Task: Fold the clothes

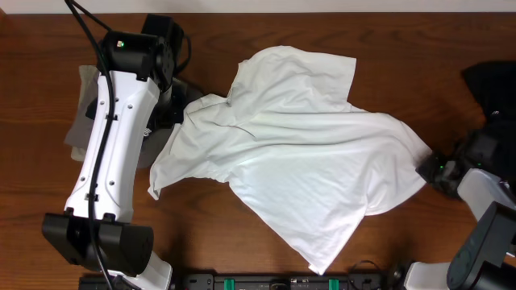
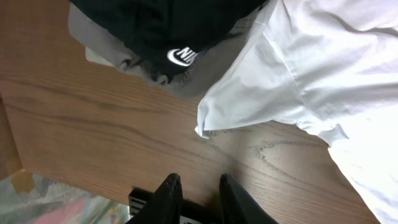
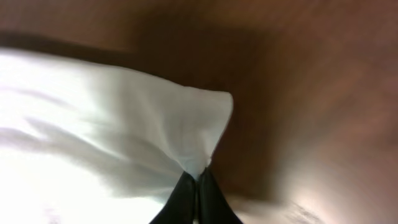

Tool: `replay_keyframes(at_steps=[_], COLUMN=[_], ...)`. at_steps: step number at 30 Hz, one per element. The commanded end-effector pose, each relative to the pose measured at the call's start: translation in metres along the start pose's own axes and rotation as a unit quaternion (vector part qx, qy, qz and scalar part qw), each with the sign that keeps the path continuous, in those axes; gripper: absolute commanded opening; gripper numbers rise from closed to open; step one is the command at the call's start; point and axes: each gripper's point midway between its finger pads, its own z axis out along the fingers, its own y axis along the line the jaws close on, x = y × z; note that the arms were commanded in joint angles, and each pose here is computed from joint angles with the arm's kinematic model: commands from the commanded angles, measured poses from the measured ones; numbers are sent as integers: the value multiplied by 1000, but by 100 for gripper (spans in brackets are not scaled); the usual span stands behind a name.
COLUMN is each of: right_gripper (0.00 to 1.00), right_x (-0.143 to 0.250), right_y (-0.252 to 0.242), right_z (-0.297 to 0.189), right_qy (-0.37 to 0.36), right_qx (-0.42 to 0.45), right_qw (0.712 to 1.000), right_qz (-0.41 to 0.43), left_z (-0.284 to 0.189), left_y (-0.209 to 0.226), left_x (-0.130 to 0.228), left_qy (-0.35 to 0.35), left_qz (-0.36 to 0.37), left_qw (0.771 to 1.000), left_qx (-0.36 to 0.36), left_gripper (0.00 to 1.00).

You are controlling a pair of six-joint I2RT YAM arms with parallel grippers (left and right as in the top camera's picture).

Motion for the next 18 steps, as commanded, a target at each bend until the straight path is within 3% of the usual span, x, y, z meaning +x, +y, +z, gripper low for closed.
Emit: replay_keyframes(at_steps=[1,12,15,17,18], right_gripper=[1,3,28,52,58], right_x=[-51,-170,-182,-182,-181], right_y=[-17,-51,-54,-52,-50], right_z=[-25,-105,-118,-123,-124], right_qy=[-69,-223,-234,-227,-220], right_qx=[34,97,100,97,91], right_qw=[997,970,967,969,971], right_qz=[14,10,11,12,11], left_z=[1,1,0,-1,-3], left_y=[2,0,-5,-22,-35], left_x=[-2,-8,-13,-18,-22], left_qy=[-3,-14,-25,-32,-40], left_qz=[-7,-10,-11,7,25], left_qw=[1000,1000,1000,998,994], left_qx=[-7,-4,10,58,94], left_gripper=[24,24,28,28,29])
